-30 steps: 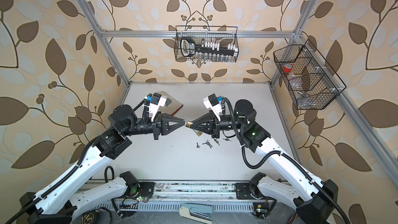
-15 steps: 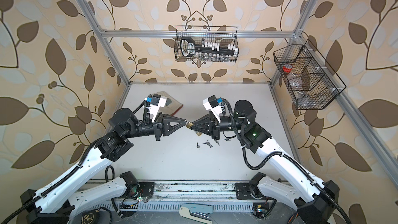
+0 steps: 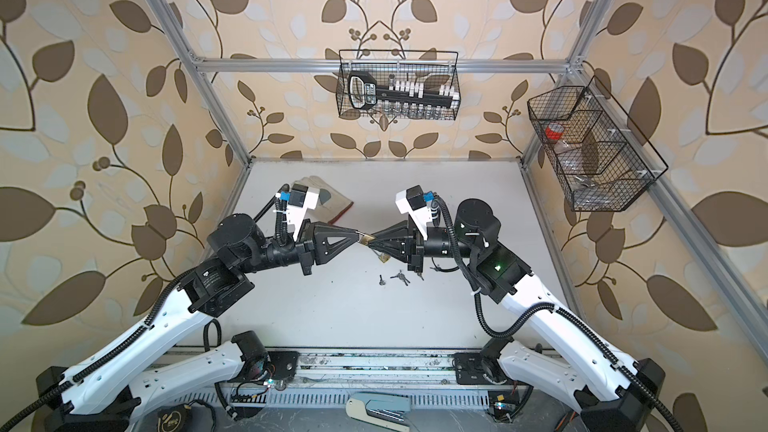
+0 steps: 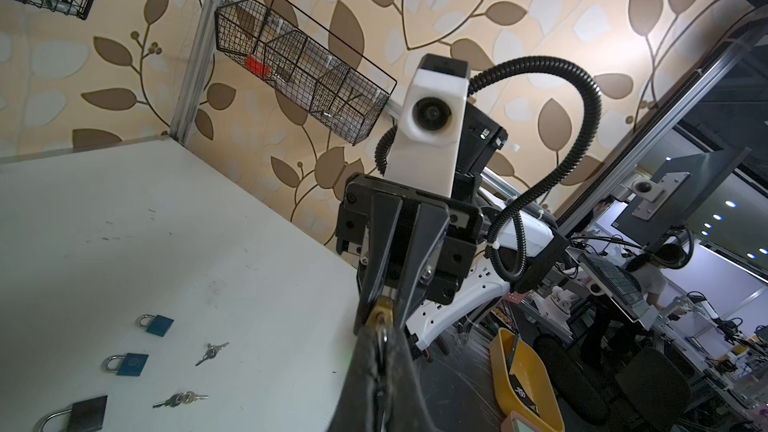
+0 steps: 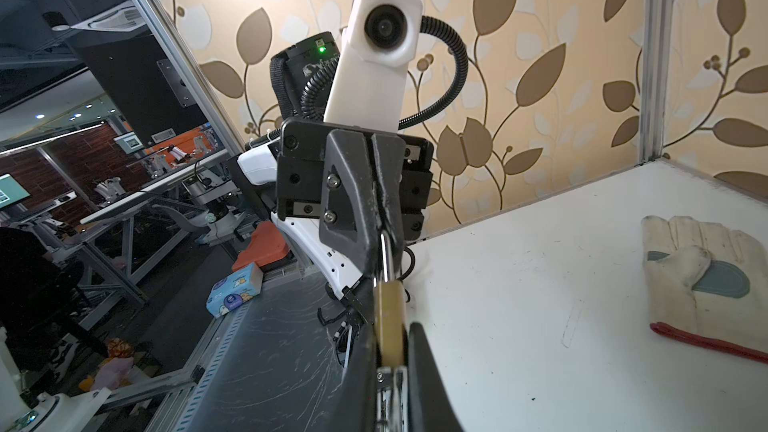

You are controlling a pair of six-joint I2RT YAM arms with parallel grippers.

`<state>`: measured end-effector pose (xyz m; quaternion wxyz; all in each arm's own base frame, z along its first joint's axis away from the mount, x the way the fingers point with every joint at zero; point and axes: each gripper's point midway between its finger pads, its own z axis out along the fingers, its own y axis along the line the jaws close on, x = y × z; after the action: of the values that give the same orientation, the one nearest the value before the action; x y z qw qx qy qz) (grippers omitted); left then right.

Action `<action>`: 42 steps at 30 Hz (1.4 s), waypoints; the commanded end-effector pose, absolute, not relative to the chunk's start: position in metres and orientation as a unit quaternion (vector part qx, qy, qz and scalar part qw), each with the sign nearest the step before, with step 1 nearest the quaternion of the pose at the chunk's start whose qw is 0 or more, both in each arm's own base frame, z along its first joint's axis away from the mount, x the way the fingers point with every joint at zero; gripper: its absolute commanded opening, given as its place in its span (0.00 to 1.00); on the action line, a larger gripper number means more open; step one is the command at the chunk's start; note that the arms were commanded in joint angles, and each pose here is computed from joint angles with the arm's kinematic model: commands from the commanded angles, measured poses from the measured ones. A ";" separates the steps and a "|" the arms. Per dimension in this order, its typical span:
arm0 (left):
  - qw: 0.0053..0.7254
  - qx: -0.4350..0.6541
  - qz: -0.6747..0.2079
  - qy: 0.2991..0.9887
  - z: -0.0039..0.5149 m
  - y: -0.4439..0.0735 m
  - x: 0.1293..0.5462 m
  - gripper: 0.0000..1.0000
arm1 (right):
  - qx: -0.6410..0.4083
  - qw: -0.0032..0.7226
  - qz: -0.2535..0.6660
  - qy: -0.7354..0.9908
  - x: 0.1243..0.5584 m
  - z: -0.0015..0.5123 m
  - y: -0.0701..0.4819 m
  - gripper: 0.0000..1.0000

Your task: Lock with the key

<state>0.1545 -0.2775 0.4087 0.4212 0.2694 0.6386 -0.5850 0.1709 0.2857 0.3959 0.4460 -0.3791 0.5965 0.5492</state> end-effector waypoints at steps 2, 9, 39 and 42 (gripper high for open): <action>0.351 0.304 -0.582 0.667 0.379 -0.287 0.136 0.00 | -0.361 0.517 0.523 0.574 0.186 0.423 0.279 0.00; 0.328 0.312 -0.603 0.656 0.379 -0.297 0.134 0.00 | -0.355 0.507 0.567 0.543 0.179 0.436 0.283 0.00; 0.435 0.265 -0.549 0.662 0.407 -0.262 0.145 0.00 | -0.380 0.490 0.548 0.562 0.162 0.410 0.274 0.00; 0.420 0.279 -0.563 0.655 0.409 -0.267 0.140 0.00 | -0.378 0.489 0.552 0.560 0.161 0.412 0.273 0.00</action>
<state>0.1488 -0.2702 0.4001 0.4219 0.2589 0.6613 -0.5636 0.1635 0.2838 0.3863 0.4422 -0.3790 0.5889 0.5604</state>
